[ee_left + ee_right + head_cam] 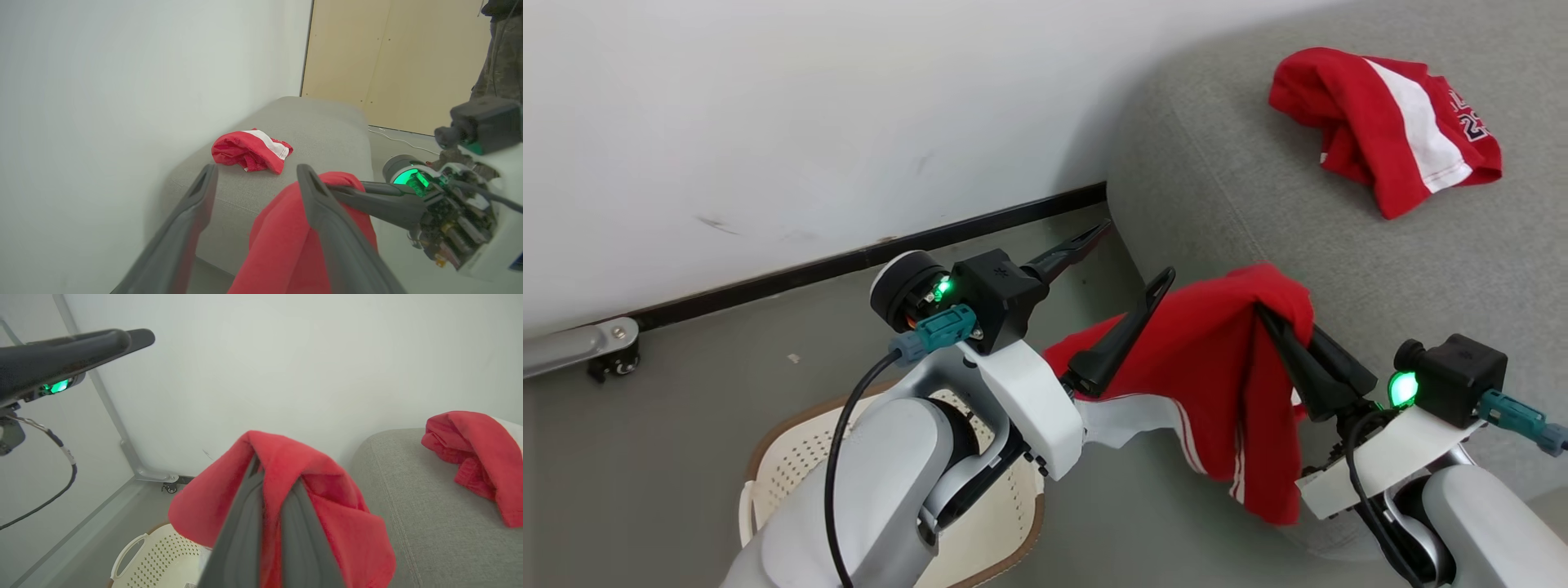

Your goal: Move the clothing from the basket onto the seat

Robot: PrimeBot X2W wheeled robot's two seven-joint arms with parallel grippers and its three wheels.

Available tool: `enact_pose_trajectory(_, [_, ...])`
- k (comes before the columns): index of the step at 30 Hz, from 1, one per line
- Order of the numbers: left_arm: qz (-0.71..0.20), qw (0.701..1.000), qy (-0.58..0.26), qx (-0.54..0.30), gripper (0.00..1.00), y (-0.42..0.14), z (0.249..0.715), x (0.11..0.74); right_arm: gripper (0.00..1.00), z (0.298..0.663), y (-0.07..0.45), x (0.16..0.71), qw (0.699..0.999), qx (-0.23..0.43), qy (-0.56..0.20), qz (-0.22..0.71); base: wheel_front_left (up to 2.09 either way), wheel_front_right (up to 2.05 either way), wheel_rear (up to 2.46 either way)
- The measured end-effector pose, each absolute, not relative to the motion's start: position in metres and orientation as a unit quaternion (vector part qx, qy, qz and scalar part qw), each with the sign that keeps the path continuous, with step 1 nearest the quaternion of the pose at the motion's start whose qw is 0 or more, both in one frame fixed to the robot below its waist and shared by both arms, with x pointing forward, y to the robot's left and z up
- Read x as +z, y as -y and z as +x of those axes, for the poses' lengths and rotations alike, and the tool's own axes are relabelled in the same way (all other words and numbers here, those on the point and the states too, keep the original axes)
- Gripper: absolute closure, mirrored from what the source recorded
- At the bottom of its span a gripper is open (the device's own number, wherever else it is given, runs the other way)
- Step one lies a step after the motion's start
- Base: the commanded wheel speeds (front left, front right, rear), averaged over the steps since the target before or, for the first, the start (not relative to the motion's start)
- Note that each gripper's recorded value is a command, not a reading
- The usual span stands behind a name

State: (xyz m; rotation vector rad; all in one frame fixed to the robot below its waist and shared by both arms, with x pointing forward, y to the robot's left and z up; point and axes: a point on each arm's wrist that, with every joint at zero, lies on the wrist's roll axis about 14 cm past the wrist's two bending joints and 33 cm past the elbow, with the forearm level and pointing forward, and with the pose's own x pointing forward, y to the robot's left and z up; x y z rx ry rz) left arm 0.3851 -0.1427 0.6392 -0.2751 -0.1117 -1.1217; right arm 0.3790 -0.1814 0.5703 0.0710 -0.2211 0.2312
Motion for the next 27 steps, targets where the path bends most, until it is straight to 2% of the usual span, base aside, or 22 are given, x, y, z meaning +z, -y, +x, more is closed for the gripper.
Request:
enact_pose_trajectory(19, [-0.137,0.816,0.045,-0.560,0.00,0.171,0.382,0.635,1.00,0.355,0.197,0.566,0.991,0.085,0.098,0.025,0.00,0.00,0.00])
enact_pose_trajectory(27, [-0.142,0.813,0.042,-0.563,0.00,0.176,0.384,0.632,1.00,0.362,0.215,0.575,0.992,0.070,0.106,0.000,0.00,0.00,0.00])
